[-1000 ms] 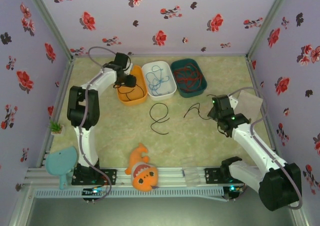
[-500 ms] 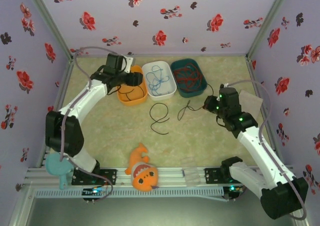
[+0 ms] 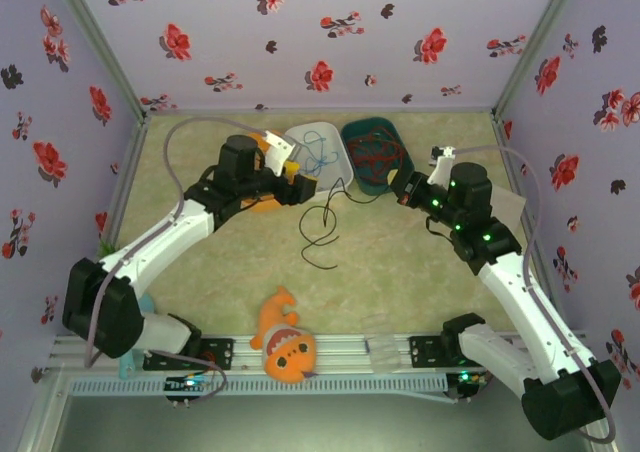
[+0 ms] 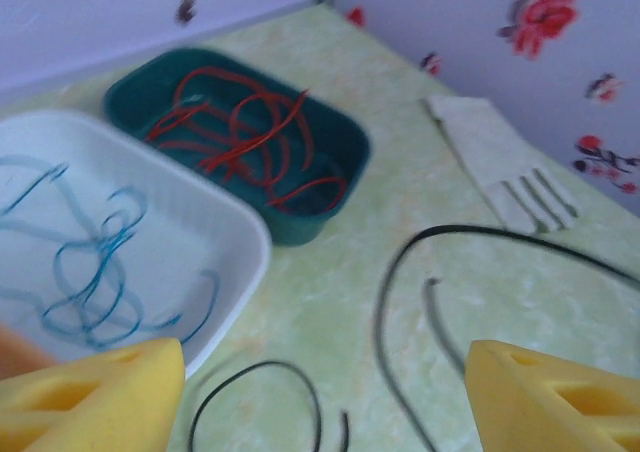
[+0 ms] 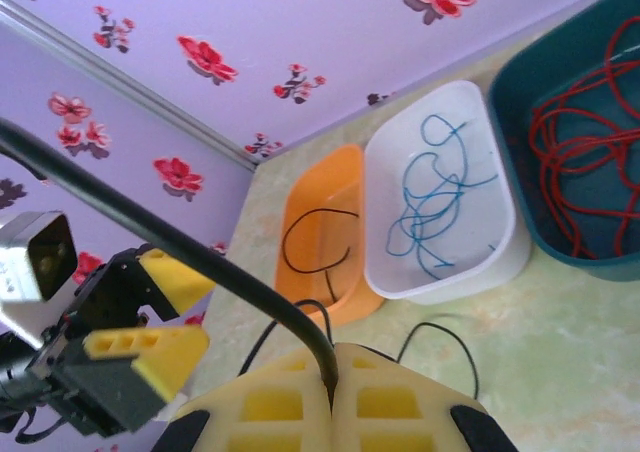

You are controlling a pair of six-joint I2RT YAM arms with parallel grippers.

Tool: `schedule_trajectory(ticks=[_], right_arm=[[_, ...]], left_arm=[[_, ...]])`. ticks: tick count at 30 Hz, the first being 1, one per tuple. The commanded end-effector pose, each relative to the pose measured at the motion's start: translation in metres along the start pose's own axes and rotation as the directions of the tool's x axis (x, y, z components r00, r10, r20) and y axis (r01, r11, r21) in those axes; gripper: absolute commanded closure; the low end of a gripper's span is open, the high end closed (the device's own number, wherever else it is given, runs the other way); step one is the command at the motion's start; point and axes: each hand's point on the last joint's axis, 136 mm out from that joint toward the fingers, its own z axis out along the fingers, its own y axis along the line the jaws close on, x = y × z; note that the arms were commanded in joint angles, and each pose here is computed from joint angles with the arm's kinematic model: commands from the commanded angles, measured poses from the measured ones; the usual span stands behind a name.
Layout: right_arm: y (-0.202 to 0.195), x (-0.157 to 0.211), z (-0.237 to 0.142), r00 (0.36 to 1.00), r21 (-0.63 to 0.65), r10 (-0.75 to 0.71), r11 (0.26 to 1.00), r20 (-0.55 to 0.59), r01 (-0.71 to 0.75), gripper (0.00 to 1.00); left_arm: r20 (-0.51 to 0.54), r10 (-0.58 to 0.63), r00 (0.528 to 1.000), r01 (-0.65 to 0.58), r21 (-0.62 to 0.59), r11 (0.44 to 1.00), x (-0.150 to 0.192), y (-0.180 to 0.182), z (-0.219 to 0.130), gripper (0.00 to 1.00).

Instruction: Untangle the cables

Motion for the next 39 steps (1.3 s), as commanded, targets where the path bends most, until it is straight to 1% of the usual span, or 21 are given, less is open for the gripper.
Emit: schedule_trajectory(ticks=[1,4,6,9,10,12,14,18,20,22,23,25,28,29,30,32,34,38,39], right_arm=[[0.025,-0.010,-0.001,1.000,-0.100,-0.011,0.995,0.019,0.013,1.00],[0.026,-0.010,0.002,1.000,-0.108,-0.002,0.994,0.017,0.004,1.00],[0.026,-0.009,0.004,1.000,-0.108,0.002,0.994,0.009,-0.001,1.00],[0.026,-0.008,0.005,1.000,-0.108,0.008,0.994,0.005,-0.008,1.00],[0.026,-0.008,0.006,1.000,-0.107,0.010,0.994,0.002,-0.010,1.00],[0.026,-0.008,0.006,1.000,-0.110,0.014,0.994,0.003,-0.014,1.00],[0.028,-0.009,0.006,1.000,-0.114,0.018,0.993,0.002,-0.018,1.00],[0.030,-0.007,0.008,1.000,-0.117,0.025,0.993,-0.006,-0.026,1.00],[0.030,-0.006,0.009,1.000,-0.117,0.026,0.993,-0.010,-0.027,1.00],[0.030,-0.004,0.012,1.000,-0.114,0.026,0.993,-0.017,-0.028,1.00],[0.029,-0.003,0.013,0.999,-0.111,0.027,0.993,-0.021,-0.029,1.00],[0.026,-0.001,0.017,0.999,-0.100,0.031,0.994,-0.032,-0.034,1.00],[0.020,0.003,0.021,0.998,-0.073,0.038,0.996,-0.043,-0.041,1.00],[0.018,0.004,0.022,0.998,-0.065,0.041,0.997,-0.045,-0.044,1.00],[0.015,0.005,0.024,0.998,-0.056,0.041,0.997,-0.048,-0.043,1.00],[0.011,0.006,0.027,0.998,-0.039,0.043,0.998,-0.053,-0.045,1.00],[0.009,0.007,0.029,0.997,-0.030,0.045,0.998,-0.056,-0.046,1.00],[0.007,0.006,0.035,0.997,-0.024,0.047,0.999,-0.058,-0.049,1.00],[0.008,0.004,0.036,0.997,-0.026,0.045,0.999,-0.056,-0.047,0.96]], left_arm=[[0.098,0.180,0.979,-0.188,0.091,0.978,-0.019,-0.036,-0.005,0.24],[0.113,0.250,0.962,-0.263,0.112,0.958,-0.018,-0.050,-0.004,0.22],[0.119,0.336,0.934,-0.350,0.135,0.927,-0.015,-0.065,-0.004,0.20],[0.124,0.483,0.867,-0.498,0.167,0.851,-0.008,-0.086,-0.004,0.16],[0.120,0.511,0.851,-0.524,0.170,0.834,-0.007,-0.088,-0.004,0.16],[0.112,0.586,0.802,-0.596,0.177,0.783,-0.003,-0.092,-0.001,0.15],[0.085,0.647,0.758,-0.651,0.169,0.740,0.003,-0.092,0.006,0.15],[-0.019,0.742,0.670,-0.731,0.157,0.664,0.014,-0.087,0.025,0.17],[-0.055,0.758,0.650,-0.748,0.133,0.651,0.014,-0.082,0.035,0.20],[-0.078,0.759,0.647,-0.751,0.111,0.651,0.012,-0.077,0.042,0.26],[-0.082,0.753,0.653,-0.747,0.093,0.658,0.009,-0.074,0.045,0.32],[-0.082,0.744,0.663,-0.742,0.058,0.668,0.004,-0.070,0.048,0.46],[-0.073,0.728,0.681,-0.731,-0.016,0.682,-0.006,-0.063,0.048,0.75],[-0.074,0.725,0.685,-0.728,-0.033,0.685,-0.008,-0.061,0.048,0.81],[-0.079,0.720,0.689,-0.725,-0.049,0.687,-0.010,-0.058,0.047,0.89],[-0.095,0.714,0.694,-0.720,-0.074,0.690,-0.012,-0.054,0.045,1.00],[-0.108,0.703,0.703,-0.711,-0.102,0.695,-0.014,-0.048,0.042,1.00],[-0.118,0.650,0.751,-0.660,-0.176,0.730,-0.017,-0.033,0.029,1.00],[-0.118,0.632,0.766,-0.642,-0.204,0.739,-0.019,-0.027,0.025,1.00]])
